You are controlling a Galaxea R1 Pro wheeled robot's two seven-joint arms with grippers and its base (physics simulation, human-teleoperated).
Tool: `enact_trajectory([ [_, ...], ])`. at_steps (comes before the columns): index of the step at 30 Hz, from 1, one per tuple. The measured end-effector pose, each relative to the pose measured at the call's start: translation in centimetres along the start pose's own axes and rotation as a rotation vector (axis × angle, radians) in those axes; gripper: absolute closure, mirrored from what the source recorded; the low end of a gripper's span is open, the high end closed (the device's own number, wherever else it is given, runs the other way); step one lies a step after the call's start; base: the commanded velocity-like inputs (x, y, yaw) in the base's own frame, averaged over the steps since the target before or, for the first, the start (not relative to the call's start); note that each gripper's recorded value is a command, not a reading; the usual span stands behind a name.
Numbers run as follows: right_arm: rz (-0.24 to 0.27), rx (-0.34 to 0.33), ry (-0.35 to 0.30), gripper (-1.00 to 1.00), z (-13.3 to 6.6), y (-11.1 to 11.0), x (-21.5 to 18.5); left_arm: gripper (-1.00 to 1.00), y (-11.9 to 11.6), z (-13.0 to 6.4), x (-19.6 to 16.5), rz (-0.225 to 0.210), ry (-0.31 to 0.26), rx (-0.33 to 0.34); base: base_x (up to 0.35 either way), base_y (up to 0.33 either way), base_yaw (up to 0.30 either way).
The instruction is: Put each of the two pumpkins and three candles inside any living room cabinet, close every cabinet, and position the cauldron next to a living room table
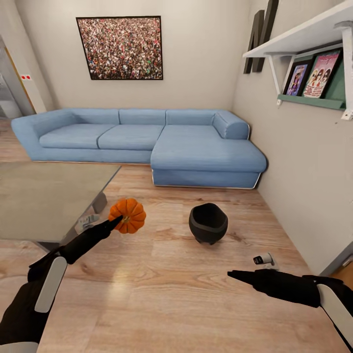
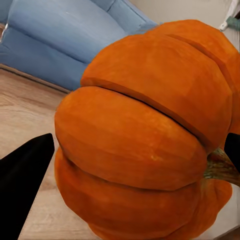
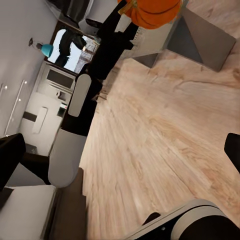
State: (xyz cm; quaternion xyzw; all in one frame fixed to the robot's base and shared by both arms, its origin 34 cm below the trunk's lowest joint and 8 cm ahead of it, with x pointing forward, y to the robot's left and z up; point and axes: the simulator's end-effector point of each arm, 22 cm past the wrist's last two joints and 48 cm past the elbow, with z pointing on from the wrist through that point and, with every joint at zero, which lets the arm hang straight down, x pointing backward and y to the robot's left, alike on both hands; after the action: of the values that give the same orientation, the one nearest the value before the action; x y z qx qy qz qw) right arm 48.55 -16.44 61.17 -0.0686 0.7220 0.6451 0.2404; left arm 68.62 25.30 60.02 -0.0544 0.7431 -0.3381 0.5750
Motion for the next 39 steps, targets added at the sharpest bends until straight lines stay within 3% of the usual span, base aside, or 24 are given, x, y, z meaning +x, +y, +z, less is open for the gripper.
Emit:
enact_trajectory([
  [16, -0.064, -0.008, -0.013, -1.0, -0.4, 2.7, -0.6, 1.0, -3.2, -1.8, -3.1, 0.039, -0.048, 0.039, 0.0, 0.0, 0.017],
  [39, -0.157, -0.02, -0.03, -1.0, -1.0, 6.7, -1.1, 1.0, -7.0, -4.1, -7.2, 0.086, -0.118, 0.082, 0.0, 0.0, 0.254],
])
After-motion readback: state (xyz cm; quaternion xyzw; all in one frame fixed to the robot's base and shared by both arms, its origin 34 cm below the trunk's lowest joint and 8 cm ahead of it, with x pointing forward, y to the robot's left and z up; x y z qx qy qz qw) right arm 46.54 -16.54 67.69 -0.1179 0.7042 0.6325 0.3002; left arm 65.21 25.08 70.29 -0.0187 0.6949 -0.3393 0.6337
